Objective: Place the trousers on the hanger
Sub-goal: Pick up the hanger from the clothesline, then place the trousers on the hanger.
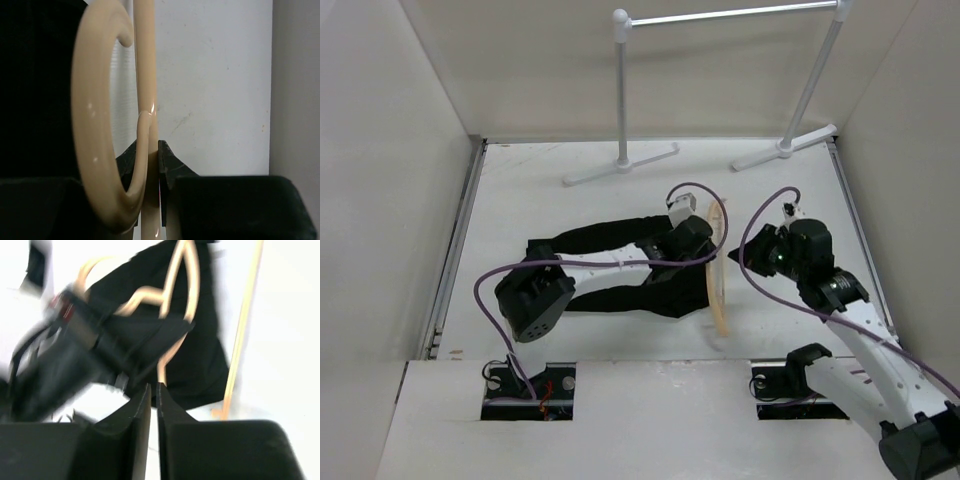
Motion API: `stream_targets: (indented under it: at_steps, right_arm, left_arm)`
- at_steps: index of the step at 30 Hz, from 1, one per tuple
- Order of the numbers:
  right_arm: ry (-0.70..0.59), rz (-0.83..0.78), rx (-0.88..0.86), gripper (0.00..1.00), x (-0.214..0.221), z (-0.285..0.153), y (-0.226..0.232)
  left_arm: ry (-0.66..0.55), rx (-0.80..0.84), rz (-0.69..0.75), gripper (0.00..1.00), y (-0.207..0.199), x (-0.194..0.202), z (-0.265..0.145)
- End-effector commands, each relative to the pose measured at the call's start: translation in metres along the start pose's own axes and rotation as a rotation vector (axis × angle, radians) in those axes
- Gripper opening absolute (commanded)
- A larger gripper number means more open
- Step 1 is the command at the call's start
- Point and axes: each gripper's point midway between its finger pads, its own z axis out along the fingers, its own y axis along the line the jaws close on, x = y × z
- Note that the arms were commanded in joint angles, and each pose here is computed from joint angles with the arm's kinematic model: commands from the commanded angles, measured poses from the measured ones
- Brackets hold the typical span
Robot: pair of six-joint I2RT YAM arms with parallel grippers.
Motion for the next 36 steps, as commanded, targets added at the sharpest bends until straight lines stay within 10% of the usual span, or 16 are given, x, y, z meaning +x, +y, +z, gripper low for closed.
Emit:
stream_targets:
  at_steps: [1, 8, 13, 36]
  right_arm:
    - [-0.004, 0.072, 0.04, 0.13, -0.002, 0.019, -0.012]
    - [0.033, 0.09, 0.134, 0.2, 0.01, 0.082, -0.047]
    - [0.057, 0.085, 0.15, 0.42, 0.018, 0.116, -0.063]
    - [0.163, 0.065, 0.136, 0.56, 0.047, 0.143, -0.066]
  left_arm:
    - [-0.188, 0.129, -0.136, 0.01, -0.035, -0.039, -0.022]
    - [-0.173, 0.043, -0.195, 0.01, 0.018, -0.014, -0.014]
    - [-0.174, 0.007, -0.197, 0.02, 0.036, -0.008, -0.016]
    - [-0.055, 0.01, -0.215, 0.03, 0.045, 0.021, 0.003]
